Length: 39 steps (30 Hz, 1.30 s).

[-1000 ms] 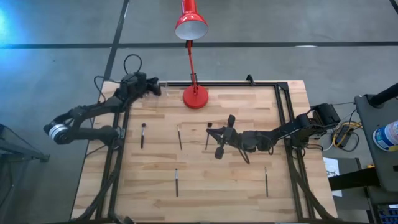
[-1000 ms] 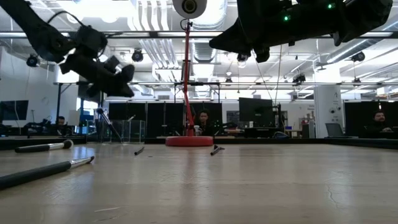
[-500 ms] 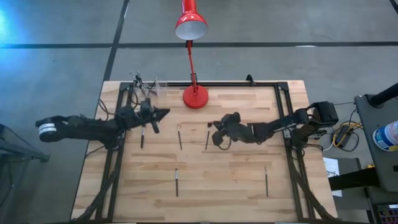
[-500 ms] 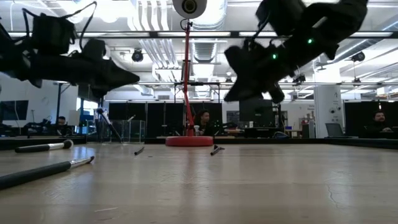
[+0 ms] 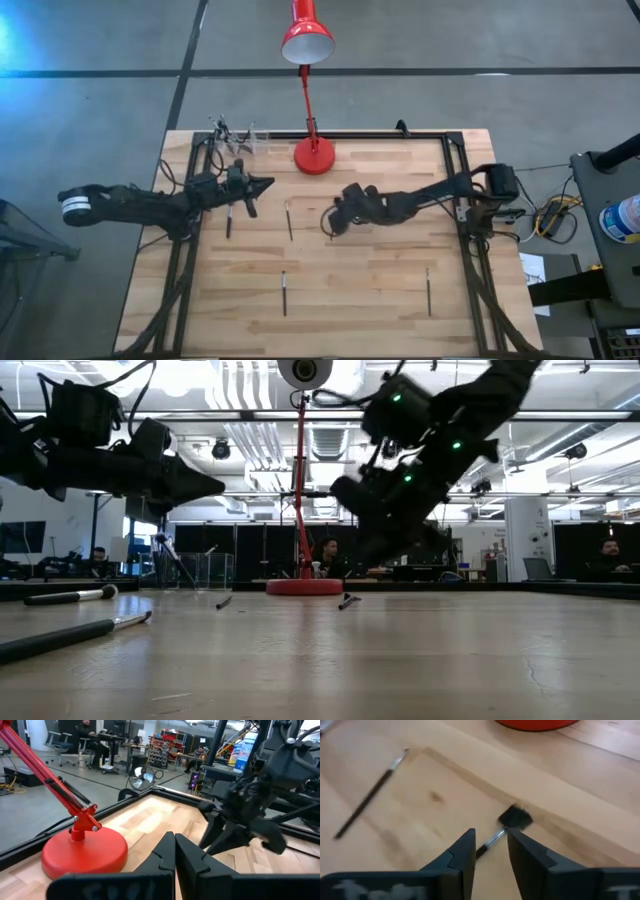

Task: Pick & Place Makeup Supplies
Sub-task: Put the makeup brush into the transparent organizer

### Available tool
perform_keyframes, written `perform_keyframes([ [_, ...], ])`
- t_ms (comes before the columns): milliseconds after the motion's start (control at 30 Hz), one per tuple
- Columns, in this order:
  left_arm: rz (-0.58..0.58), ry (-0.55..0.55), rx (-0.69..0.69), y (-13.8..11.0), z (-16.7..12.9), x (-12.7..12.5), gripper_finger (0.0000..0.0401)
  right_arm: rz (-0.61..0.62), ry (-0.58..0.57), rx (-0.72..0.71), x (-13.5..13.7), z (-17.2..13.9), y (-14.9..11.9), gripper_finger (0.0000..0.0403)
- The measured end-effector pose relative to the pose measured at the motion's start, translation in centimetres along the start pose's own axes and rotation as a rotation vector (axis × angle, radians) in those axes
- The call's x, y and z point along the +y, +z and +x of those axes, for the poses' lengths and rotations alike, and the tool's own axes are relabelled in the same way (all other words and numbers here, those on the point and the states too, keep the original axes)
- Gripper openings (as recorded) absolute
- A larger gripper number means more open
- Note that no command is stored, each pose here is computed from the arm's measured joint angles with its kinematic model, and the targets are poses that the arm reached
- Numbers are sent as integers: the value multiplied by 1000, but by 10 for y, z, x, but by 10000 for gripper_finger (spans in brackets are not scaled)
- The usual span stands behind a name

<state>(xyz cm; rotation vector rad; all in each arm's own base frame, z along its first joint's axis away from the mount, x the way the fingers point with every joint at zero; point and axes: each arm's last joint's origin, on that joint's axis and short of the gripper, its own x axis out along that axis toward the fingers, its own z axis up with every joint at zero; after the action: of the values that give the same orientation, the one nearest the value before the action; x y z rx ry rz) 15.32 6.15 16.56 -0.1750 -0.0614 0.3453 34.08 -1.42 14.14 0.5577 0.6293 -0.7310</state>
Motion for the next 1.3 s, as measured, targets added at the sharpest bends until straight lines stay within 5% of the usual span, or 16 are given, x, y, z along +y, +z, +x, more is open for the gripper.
perform_keyframes([
  [667, 0, 12, 30, -4, 0, 1, 3, -60, -221, 204, 29, 54, 4, 101],
  [1300, -26, 34, 133, -14, -1, 3, 3, -258, -183, 216, 33, 56, 5, 15],
])
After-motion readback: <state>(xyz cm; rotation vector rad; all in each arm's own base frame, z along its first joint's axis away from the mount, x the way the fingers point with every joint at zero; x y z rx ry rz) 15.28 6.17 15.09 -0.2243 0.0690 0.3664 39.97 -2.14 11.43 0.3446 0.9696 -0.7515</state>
